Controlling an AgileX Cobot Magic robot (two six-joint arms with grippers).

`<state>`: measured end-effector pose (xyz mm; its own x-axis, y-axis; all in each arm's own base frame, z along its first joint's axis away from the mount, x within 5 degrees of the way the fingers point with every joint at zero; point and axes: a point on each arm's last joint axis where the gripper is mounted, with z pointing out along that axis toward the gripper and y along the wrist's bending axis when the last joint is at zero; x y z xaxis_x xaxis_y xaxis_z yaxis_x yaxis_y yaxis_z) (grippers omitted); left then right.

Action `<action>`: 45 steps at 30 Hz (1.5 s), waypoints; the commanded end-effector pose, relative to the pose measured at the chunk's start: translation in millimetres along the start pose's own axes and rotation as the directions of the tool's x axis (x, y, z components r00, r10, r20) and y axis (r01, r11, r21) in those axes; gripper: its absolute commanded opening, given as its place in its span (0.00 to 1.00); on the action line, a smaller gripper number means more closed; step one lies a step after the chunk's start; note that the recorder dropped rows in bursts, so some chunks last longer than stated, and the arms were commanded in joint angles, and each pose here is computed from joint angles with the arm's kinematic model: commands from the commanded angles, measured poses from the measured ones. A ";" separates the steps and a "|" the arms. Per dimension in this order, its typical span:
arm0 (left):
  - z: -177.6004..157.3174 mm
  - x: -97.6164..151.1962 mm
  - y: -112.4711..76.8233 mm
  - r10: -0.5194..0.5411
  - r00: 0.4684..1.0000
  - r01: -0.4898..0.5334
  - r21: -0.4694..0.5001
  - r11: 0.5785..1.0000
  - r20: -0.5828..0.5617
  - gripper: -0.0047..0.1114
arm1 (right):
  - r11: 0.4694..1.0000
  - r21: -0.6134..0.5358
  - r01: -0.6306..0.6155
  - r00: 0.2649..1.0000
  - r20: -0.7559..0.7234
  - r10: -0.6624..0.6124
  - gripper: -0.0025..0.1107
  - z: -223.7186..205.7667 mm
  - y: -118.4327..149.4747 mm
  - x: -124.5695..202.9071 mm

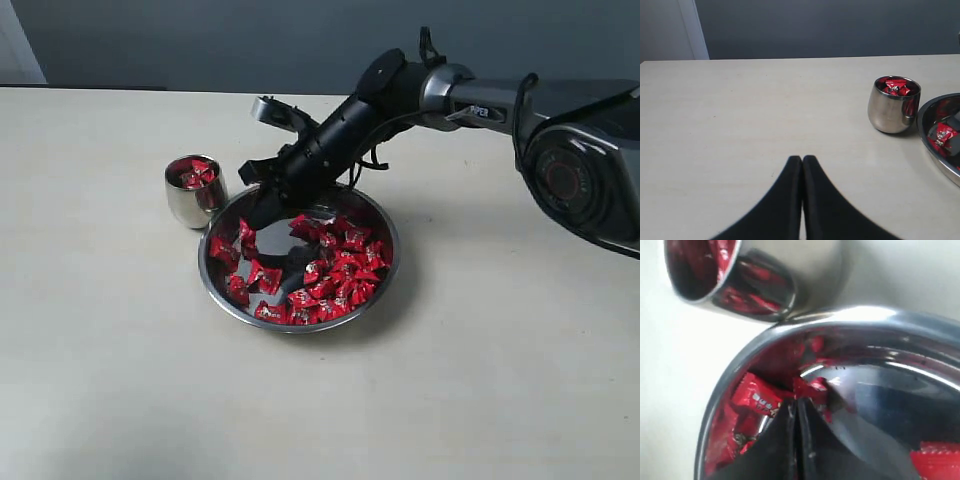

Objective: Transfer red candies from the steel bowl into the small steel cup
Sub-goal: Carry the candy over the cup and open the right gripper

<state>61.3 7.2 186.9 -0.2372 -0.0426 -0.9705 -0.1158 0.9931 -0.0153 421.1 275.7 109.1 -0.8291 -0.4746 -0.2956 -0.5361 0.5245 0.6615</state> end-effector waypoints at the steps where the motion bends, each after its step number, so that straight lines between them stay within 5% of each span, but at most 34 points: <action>1: -0.5 0.0 -0.3 0.000 1.000 0.000 0.005 1.000 0.011 0.04 | 0.999 -0.005 0.050 0.997 0.064 -0.050 0.02 -25.4 23.9 -11.5; 11: -0.5 0.0 -0.3 0.000 1.000 0.000 0.005 1.000 0.011 0.04 | 0.976 -0.120 0.179 0.931 0.341 -0.129 0.02 -64.8 72.0 -38.3; 24: -0.5 0.0 -0.3 0.000 1.000 0.000 0.005 1.000 0.011 0.04 | 0.974 -0.016 0.226 0.878 0.436 -0.197 0.02 -47.8 86.9 -48.9; 41: -0.5 0.0 -0.3 0.000 1.000 0.000 0.005 1.000 0.011 0.04 | 0.980 0.041 0.197 0.915 0.350 -0.199 0.02 -8.0 57.0 -39.4; 45: -0.5 0.0 -0.3 0.000 1.000 0.000 0.005 1.000 0.011 0.04 | 0.979 0.046 0.201 0.917 0.343 -0.204 0.18 -7.3 56.1 -38.7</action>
<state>61.3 7.2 186.9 -0.2372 -0.0426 -0.9705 -0.1158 0.9931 -0.0153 424.5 319.2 162.3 -0.7114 -0.2891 -0.6405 -0.6910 0.4536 0.5628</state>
